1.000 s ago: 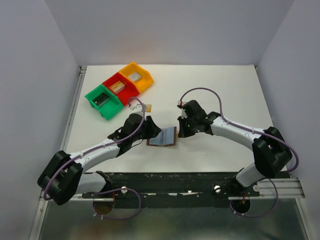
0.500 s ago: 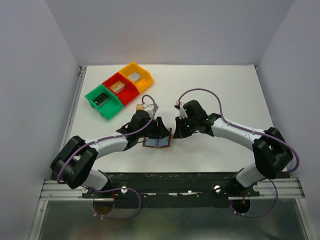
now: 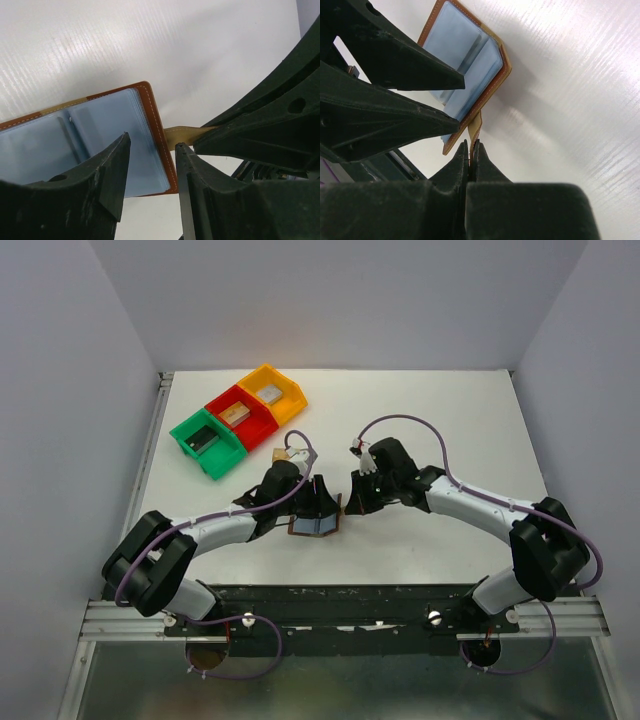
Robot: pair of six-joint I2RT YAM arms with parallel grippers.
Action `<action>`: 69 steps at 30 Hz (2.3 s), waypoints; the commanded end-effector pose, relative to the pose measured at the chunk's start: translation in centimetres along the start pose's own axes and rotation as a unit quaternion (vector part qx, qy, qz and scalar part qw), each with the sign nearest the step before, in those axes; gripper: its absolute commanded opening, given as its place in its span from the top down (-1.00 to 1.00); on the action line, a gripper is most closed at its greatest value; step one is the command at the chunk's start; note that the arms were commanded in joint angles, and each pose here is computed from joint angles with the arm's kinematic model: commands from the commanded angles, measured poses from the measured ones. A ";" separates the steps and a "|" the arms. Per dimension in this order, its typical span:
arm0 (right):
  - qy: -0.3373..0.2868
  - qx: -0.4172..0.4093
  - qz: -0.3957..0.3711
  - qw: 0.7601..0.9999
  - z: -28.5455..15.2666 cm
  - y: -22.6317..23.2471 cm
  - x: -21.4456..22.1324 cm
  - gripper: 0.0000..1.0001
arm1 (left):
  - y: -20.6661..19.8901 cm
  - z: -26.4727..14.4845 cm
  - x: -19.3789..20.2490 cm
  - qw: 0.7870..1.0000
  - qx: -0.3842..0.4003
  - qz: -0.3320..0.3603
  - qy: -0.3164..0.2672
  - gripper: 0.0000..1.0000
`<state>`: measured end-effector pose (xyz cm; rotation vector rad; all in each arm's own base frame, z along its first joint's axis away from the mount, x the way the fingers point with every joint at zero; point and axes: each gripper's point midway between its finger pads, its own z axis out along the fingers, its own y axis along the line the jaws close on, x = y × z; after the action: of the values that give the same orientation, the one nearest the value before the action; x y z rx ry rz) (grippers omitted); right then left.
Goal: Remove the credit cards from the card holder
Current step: Remove the credit card from the card holder.
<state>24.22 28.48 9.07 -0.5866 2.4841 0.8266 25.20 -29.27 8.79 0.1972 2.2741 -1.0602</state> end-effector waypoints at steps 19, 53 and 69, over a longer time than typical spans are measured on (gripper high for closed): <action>-0.015 -0.021 -0.005 1.000 -0.7 0.9 -0.8 0.99 | 1.4 0.7 0.9 0.999 -0.041 0.010 0.014 0.00; -0.015 -0.012 -0.008 1.000 -0.6 0.4 -0.7 0.99 | 4.1 -1.9 -0.3 0.991 -0.130 0.016 -0.032 0.01; -0.005 0.028 0.008 1.000 -0.2 -1.6 0.4 0.99 | 2.3 -2.1 -1.3 0.988 -0.136 0.058 -0.039 -0.04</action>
<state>24.36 28.06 9.02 -0.5715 2.4848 0.8157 25.51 -26.78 8.14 0.1797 2.3082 -0.7411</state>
